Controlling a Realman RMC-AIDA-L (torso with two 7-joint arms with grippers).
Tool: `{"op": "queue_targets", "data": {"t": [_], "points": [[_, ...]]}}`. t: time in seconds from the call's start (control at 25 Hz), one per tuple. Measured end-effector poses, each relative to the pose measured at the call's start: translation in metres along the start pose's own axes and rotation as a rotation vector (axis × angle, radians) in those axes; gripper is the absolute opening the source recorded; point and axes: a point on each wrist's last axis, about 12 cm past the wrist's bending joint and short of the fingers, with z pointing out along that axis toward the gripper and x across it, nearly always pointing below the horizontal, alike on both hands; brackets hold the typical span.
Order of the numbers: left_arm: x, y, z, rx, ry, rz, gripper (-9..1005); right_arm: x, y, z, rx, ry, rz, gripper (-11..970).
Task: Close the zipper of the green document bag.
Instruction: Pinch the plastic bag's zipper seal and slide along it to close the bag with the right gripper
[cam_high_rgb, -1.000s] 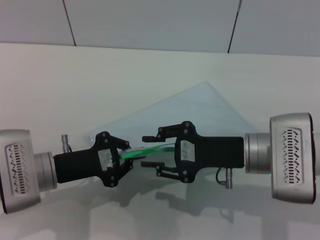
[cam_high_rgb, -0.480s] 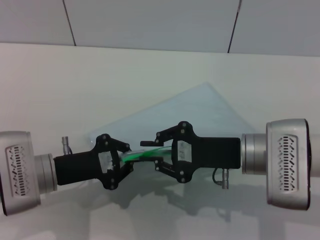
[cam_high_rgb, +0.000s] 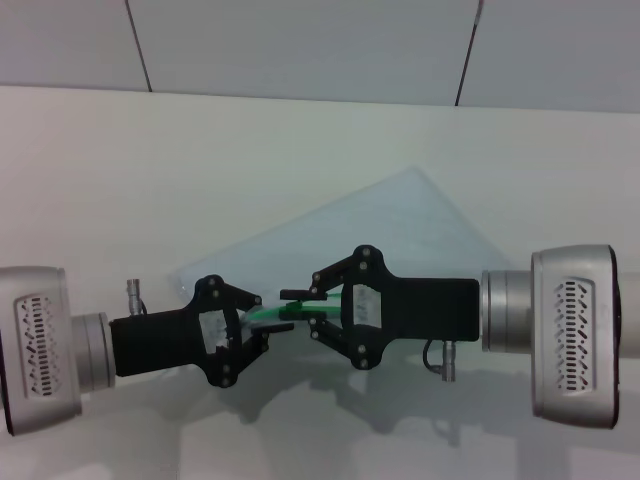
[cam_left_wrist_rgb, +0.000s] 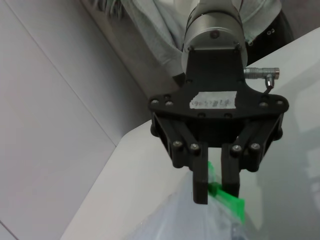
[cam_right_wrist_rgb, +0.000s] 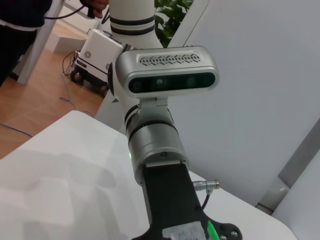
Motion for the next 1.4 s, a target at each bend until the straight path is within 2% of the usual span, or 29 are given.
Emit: {"op": "queue_targets", "data": {"t": [0.52, 1.4], "points": [[0.000, -0.001, -0.001, 0.000, 0.001, -0.002, 55, 0.001, 0.002, -0.001, -0.009, 0.006, -0.001, 81], [0.002, -0.003, -0.009, -0.014, 0.006, -0.011, 55, 0.015, 0.012, -0.014, 0.049, 0.077, 0.048, 76]]}}
